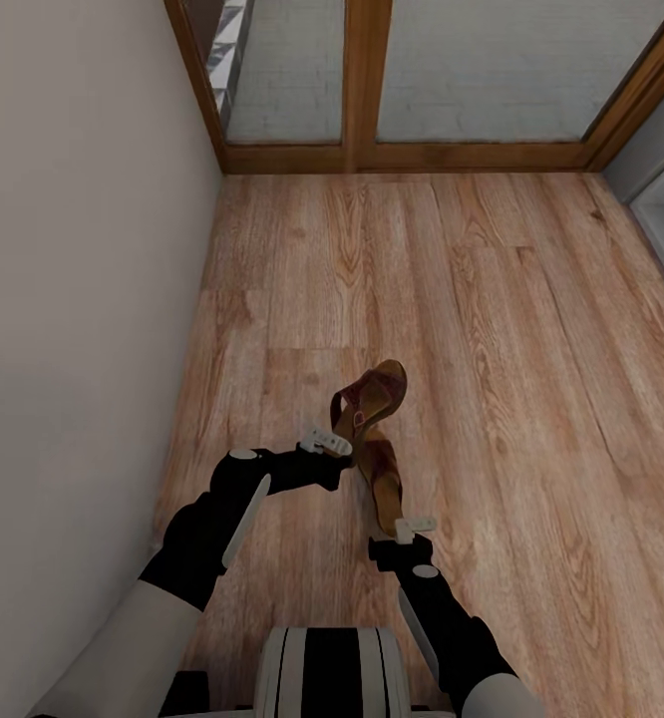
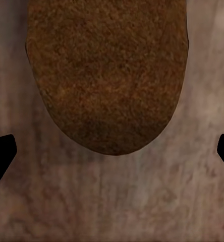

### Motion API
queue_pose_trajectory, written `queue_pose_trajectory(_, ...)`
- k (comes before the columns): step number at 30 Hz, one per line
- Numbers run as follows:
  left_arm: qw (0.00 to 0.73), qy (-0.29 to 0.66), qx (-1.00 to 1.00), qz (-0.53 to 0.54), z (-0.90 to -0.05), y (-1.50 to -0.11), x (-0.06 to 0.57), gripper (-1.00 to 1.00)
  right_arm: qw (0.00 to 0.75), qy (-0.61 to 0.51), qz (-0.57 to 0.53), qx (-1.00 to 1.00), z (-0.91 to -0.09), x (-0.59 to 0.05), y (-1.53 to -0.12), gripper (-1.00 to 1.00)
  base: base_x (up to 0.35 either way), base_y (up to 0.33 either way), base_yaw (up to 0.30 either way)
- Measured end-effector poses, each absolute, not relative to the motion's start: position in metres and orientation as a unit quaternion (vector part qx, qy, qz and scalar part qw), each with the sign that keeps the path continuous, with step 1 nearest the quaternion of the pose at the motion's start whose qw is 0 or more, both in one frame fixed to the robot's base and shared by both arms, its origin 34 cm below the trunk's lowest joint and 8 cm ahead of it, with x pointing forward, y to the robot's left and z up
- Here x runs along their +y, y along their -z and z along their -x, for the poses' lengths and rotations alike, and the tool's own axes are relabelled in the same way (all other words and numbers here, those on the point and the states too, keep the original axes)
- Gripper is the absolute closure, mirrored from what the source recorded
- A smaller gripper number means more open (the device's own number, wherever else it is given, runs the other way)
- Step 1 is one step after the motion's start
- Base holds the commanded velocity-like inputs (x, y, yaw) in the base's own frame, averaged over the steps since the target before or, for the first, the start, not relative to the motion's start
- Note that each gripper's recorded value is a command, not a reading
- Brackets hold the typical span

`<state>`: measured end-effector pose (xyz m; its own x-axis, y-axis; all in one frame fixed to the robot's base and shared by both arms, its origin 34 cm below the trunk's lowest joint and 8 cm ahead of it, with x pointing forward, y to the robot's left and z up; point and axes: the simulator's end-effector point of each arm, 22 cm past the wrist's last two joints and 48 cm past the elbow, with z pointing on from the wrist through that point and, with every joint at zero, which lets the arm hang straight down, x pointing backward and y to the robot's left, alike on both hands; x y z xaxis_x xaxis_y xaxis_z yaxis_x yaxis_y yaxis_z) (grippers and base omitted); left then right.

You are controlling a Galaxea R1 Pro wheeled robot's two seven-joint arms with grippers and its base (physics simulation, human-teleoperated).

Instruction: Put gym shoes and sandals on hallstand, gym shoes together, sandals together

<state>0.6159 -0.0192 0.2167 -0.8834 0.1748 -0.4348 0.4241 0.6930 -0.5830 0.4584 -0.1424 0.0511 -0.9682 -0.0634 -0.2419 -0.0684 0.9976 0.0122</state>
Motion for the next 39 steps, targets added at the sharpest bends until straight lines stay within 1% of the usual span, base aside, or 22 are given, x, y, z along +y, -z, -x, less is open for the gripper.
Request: queue_pose_trajectory(39,0.175,0.354,0.904,-0.165,-0.6154,-0.2158,-0.018,1.0,0.123,-0.01,0.033,0.992,-0.4596,-0.1426,-0.0516,-1.0,0.04,0.0,0.0)
